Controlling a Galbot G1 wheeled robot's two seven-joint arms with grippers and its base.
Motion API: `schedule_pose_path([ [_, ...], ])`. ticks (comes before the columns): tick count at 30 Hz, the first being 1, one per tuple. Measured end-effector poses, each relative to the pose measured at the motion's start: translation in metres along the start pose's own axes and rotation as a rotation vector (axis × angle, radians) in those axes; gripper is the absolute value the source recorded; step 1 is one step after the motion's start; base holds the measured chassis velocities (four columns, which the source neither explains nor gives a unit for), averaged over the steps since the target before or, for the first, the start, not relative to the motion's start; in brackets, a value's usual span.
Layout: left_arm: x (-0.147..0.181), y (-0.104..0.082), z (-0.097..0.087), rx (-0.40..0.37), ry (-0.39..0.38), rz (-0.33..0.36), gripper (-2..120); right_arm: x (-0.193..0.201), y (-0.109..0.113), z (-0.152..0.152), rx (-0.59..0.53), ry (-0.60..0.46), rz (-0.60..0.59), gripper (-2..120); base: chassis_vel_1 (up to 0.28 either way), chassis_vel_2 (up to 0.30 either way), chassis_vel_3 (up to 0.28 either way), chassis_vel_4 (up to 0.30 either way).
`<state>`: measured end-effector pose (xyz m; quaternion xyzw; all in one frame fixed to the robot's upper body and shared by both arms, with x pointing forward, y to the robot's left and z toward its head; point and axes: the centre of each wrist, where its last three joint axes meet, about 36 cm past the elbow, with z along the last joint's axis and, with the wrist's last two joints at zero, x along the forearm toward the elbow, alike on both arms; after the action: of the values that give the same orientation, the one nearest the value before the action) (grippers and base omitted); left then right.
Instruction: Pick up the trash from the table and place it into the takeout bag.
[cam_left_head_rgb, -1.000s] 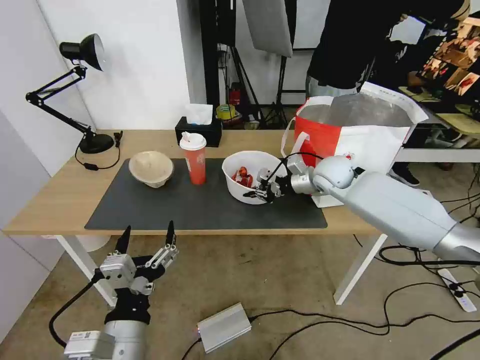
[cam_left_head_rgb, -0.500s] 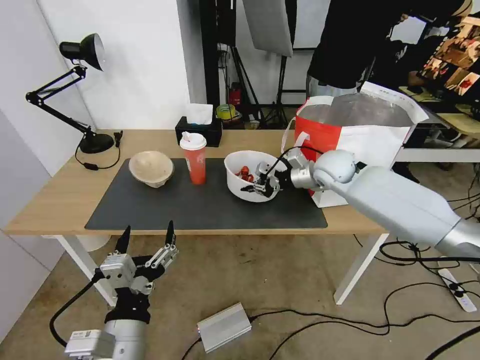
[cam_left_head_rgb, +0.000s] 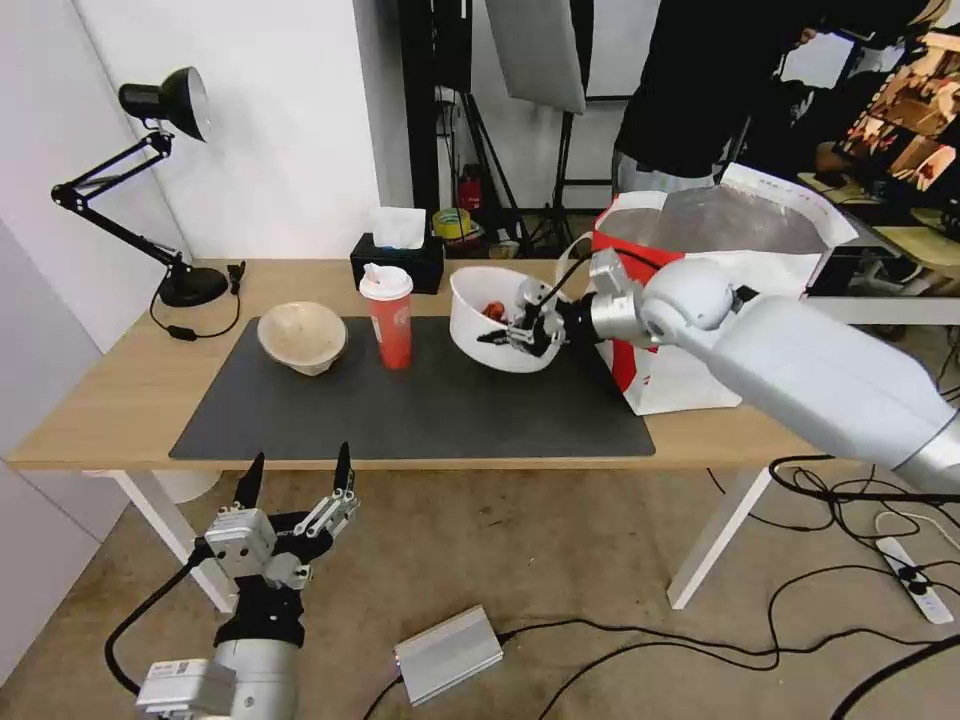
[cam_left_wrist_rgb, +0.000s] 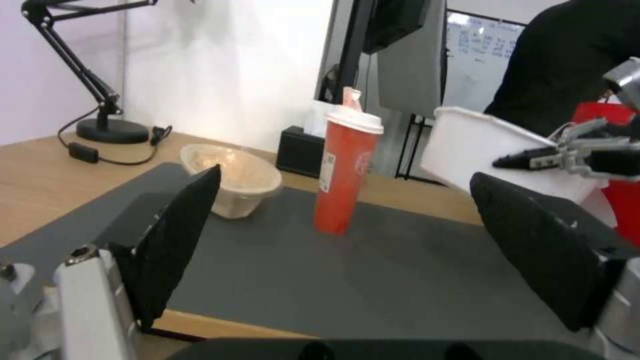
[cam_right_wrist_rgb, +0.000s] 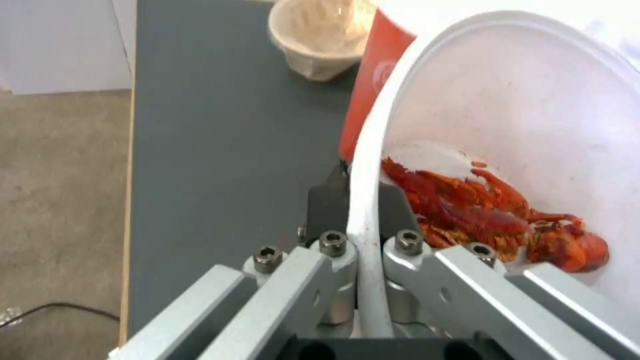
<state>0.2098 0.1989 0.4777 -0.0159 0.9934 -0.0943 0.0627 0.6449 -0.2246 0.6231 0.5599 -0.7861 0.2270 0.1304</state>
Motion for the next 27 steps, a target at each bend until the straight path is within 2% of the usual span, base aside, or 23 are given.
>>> schedule_pose_path([
  [27,-0.001,-0.001,-0.003,0.008,-0.012,0.004,100,0.016,-0.022,-0.078,0.059,-0.080,0.020,0,0.000,0.000,0.000,0.000],
])
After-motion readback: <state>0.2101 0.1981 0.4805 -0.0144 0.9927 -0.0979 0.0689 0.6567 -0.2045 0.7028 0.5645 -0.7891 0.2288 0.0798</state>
